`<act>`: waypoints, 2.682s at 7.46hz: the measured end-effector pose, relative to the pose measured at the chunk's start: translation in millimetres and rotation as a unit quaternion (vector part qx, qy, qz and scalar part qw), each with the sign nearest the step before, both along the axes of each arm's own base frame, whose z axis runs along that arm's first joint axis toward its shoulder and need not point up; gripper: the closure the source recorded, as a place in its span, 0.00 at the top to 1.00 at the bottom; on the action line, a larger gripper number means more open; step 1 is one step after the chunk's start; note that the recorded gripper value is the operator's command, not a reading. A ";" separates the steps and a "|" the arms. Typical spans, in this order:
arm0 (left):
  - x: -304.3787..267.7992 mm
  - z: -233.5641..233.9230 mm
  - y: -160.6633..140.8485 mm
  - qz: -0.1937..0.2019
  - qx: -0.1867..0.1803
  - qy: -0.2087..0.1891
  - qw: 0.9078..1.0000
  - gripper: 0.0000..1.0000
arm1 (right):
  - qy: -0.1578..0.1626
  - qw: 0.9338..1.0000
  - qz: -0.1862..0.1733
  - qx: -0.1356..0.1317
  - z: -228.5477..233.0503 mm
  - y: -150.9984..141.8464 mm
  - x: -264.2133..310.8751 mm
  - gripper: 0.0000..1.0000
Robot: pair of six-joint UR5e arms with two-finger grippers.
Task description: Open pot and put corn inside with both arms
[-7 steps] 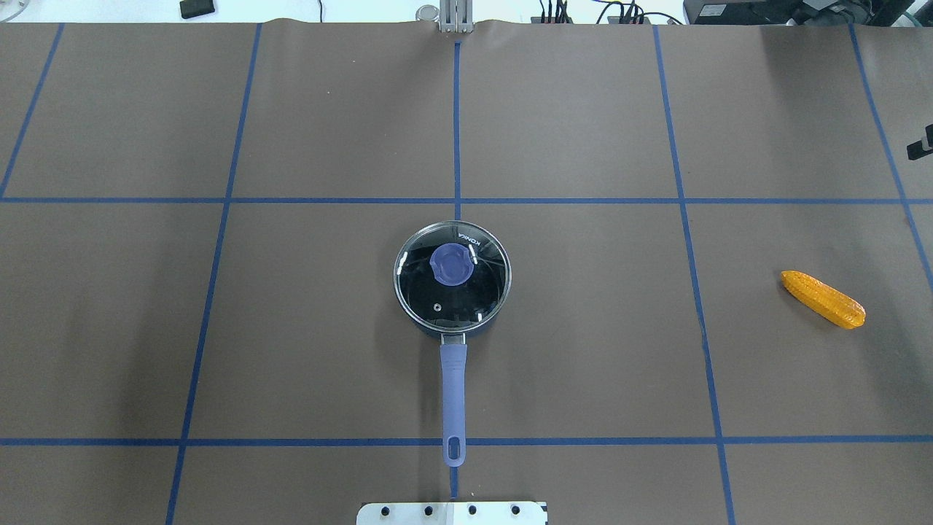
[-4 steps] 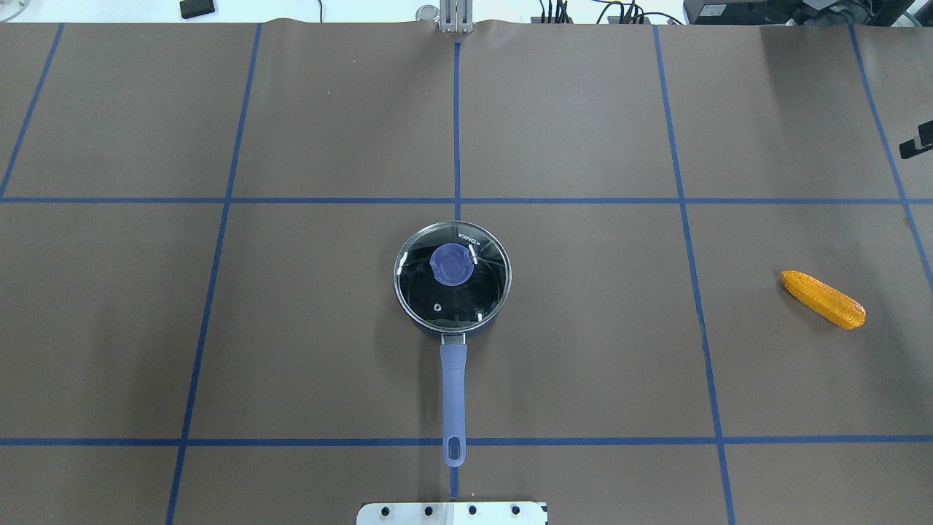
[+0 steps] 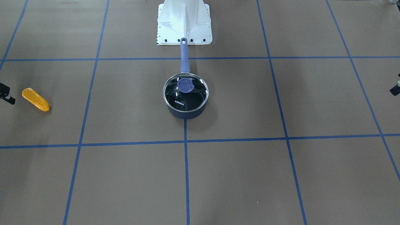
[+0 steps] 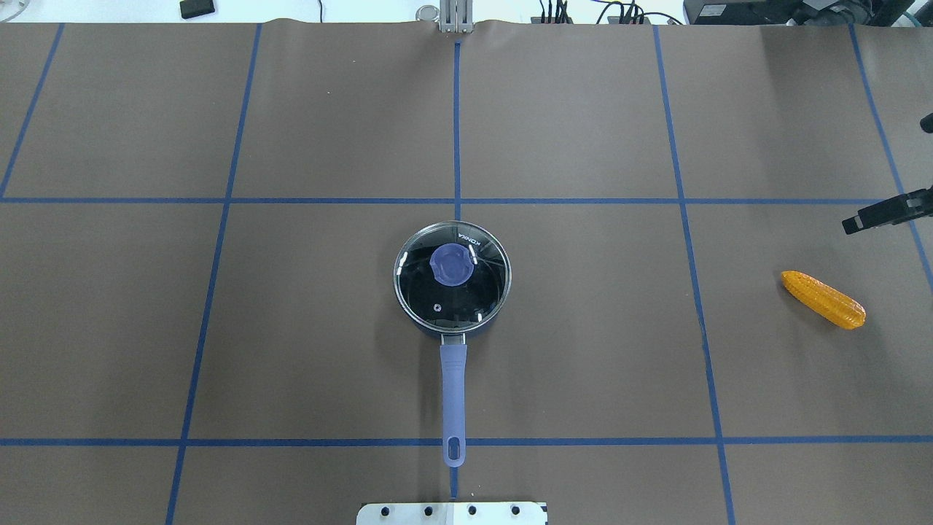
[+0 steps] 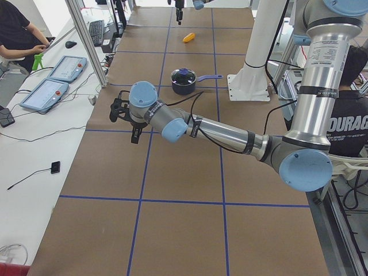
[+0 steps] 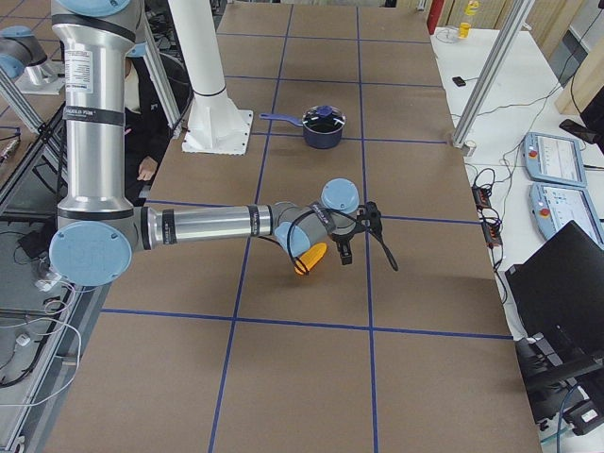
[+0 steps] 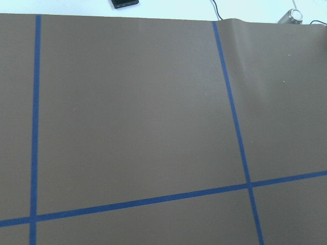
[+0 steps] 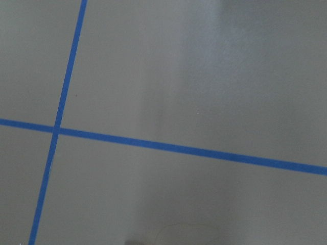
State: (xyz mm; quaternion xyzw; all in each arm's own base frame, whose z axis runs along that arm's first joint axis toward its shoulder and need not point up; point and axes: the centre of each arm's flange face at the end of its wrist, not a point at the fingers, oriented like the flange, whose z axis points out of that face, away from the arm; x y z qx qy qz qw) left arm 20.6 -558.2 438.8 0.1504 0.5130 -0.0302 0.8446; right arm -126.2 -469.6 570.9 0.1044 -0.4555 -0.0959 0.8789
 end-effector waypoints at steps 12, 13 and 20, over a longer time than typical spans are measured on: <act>307.8 -291.7 78.0 -0.001 -0.089 -0.074 0.993 0.97 | 0.081 0.981 -0.146 0.100 -11.8 15.3 -77.9 1.00; 319.7 -298.6 79.4 -0.001 -0.092 -0.073 0.993 0.97 | 0.092 0.978 -0.156 0.108 -7.8 13.6 -74.5 1.00; 364.4 -339.5 49.2 -0.007 -0.112 -0.067 0.991 0.97 | 0.133 0.966 -0.183 0.127 5.7 19.0 -102.4 0.98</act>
